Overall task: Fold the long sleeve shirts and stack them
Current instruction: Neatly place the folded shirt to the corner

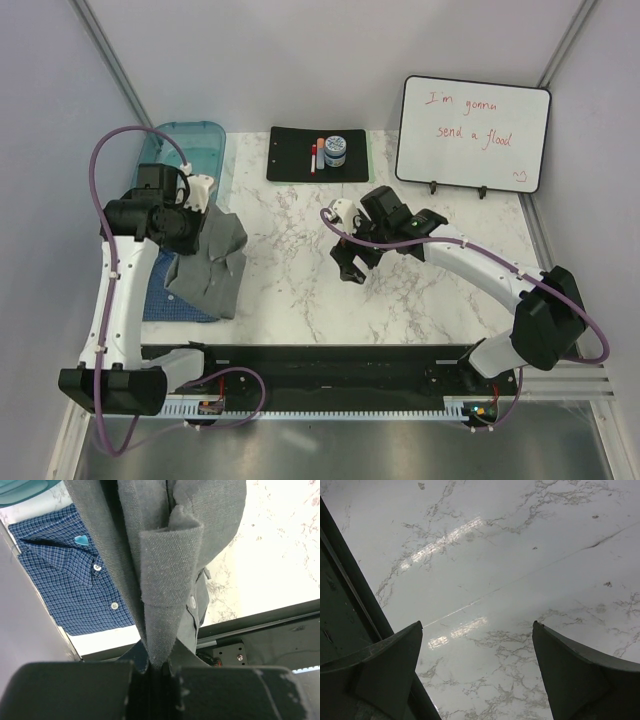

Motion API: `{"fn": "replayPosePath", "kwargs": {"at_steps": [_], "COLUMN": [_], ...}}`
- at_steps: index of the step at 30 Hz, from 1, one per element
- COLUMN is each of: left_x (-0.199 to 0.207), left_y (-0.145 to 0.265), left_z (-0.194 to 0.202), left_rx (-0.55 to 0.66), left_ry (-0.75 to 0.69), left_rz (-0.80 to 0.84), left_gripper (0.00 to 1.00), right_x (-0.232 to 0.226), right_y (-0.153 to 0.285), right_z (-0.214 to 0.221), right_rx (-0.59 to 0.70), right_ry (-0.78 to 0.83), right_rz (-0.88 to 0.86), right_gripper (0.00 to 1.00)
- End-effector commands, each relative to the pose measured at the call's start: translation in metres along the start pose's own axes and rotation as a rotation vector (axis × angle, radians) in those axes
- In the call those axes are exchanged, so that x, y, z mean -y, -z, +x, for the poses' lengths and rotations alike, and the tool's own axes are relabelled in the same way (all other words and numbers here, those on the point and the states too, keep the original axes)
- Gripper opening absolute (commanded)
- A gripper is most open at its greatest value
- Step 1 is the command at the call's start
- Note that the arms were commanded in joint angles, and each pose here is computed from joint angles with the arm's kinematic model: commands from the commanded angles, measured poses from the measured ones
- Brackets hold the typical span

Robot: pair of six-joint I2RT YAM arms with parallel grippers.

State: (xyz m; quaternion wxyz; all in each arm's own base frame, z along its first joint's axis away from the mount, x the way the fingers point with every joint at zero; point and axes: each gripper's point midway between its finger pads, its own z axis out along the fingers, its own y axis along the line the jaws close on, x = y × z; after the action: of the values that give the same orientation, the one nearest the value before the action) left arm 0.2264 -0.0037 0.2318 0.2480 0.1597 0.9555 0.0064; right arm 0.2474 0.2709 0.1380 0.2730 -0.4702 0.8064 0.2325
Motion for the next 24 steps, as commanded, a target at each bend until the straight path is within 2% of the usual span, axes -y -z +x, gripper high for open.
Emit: {"fn": "replayPosePath", "kwargs": {"at_steps": [1, 12, 17, 24], "left_x": [-0.006, -0.019, -0.03, -0.059], "left_y": [0.019, 0.023, 0.003, -0.02], "left_z": [-0.012, -0.011, 0.003, 0.012], "left_rx": [0.074, 0.08, 0.051, 0.054], "left_ry": [-0.033, -0.028, -0.007, -0.054], "left_rz": [-0.022, -0.033, -0.017, -0.049], "left_gripper": [0.02, 0.02, 0.02, 0.02], "right_x": [0.002, 0.004, 0.006, 0.005], "right_y": [0.005, 0.002, 0.0, -0.002], "right_z": [-0.004, -0.001, 0.003, 0.008], "right_rx": [0.024, 0.01, -0.004, -0.02], "right_ry": [0.012, 0.012, 0.008, 0.005], "right_rz": [0.02, 0.023, 0.027, 0.025], "right_gripper": [0.98, 0.98, 0.98, 0.98]}}
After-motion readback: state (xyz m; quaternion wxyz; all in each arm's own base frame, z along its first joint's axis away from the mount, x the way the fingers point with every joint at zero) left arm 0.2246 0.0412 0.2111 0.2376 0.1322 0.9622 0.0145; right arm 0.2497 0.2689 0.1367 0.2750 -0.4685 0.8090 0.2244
